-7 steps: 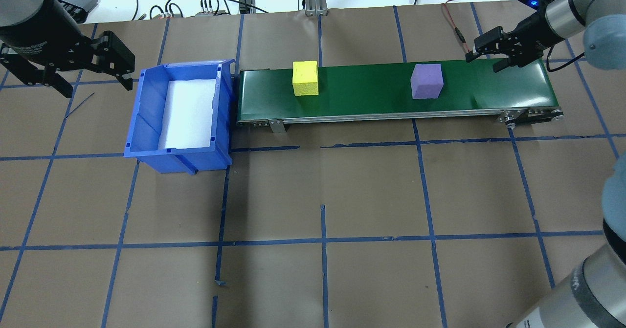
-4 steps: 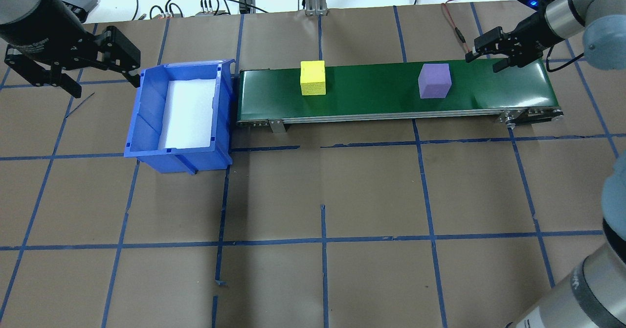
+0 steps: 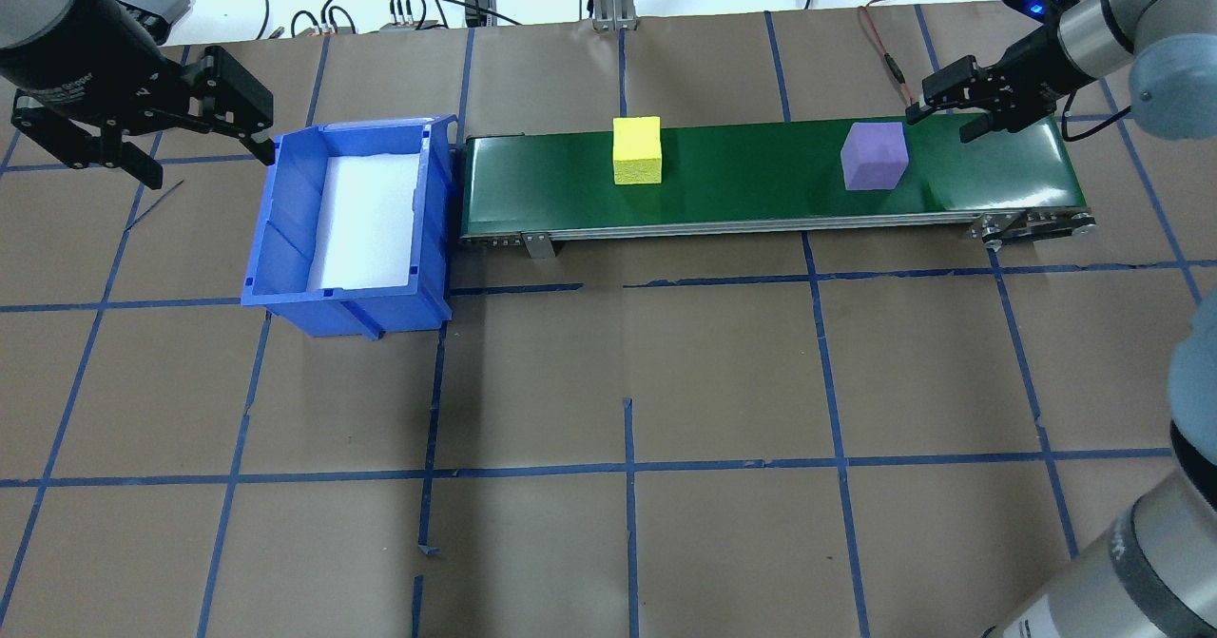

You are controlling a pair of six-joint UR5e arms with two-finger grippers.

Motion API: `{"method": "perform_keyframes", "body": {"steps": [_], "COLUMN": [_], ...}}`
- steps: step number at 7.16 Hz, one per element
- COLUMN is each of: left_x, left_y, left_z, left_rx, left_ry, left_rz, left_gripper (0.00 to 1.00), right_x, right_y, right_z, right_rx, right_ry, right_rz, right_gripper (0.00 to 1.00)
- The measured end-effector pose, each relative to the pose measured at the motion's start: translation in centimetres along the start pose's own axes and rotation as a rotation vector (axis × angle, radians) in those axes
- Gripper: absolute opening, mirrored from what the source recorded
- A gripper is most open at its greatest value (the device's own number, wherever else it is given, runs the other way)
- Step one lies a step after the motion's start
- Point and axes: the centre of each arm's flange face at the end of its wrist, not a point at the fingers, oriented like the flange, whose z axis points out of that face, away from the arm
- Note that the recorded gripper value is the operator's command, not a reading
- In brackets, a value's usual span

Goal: Move block left to right into plate

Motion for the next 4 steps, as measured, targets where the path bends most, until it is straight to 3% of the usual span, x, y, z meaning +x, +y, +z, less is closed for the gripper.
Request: {"method": "perform_keyframes", "body": {"steps": [4], "left_x": [0.1], "left_y": [-0.2], "left_z": [1.2], "left_rx": [0.001], "left_ry": [-0.003], "left_rz": [0.006], "left_gripper": [1.0], "right_x": [0.1], "right_y": [0.1], "right_z": [0.2], "right_rx": [-0.003], "right_ry": [0.0], "right_rz": [0.003], "right_gripper": [1.0]}}
